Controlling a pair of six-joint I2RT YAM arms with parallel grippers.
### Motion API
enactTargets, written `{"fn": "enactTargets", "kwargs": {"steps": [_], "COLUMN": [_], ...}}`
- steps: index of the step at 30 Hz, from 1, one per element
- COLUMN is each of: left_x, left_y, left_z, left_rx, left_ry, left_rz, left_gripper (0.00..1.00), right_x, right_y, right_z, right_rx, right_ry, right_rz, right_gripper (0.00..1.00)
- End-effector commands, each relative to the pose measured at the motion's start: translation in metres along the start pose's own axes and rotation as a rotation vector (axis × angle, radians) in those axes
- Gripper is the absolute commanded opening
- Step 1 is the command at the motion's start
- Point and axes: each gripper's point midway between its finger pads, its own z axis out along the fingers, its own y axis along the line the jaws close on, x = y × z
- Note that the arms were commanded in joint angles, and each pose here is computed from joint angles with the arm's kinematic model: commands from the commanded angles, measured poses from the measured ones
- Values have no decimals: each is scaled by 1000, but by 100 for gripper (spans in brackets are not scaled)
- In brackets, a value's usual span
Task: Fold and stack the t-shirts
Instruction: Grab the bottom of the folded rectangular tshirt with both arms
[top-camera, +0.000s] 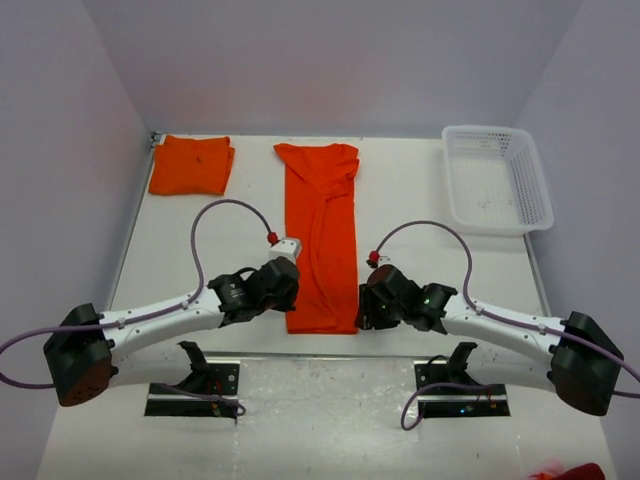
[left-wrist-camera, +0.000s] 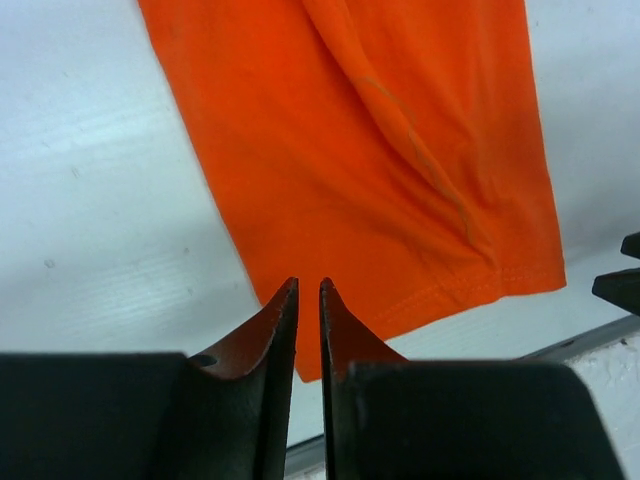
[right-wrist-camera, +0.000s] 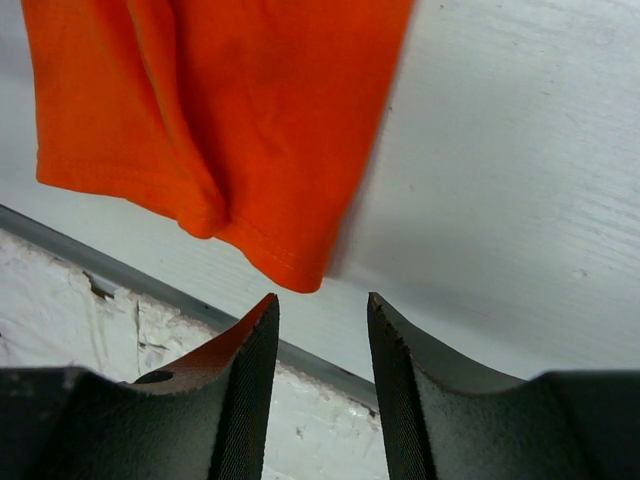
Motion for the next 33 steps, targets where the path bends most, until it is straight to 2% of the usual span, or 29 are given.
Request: {"fn": "enactTargets", "kwargs": {"steps": [1, 6, 9, 17, 24, 25, 33], "left_x": [16, 47, 55, 64, 77, 76, 71], "left_y": [1, -3, -8, -10, -12, -12, -9], "left_z": [0, -1, -7, -23, -14, -15, -13], "left_rx": [-85, -182, -211, -318, -412, -435, -503], "left_ry": [35, 107, 100, 81, 102, 93, 44], "left_rz": [-31, -6, -10, 20, 81, 98, 152], "left_gripper": [15, 23, 27, 31, 34, 39, 41], "right_x": [0, 5, 7, 10, 12, 11, 19], "right_y": [13, 16, 17, 15, 13, 13, 13], "right_z": [5, 10, 10, 18, 21, 20, 22], "right_rx": [-47, -33, -36, -32, -25, -29, -58], "right_ry": [1, 28, 31, 36, 42, 38, 54], "right_rz": [9, -6, -8, -11, -14, -14, -3], "right_gripper": [43, 43, 44, 44, 44, 44, 45]}}
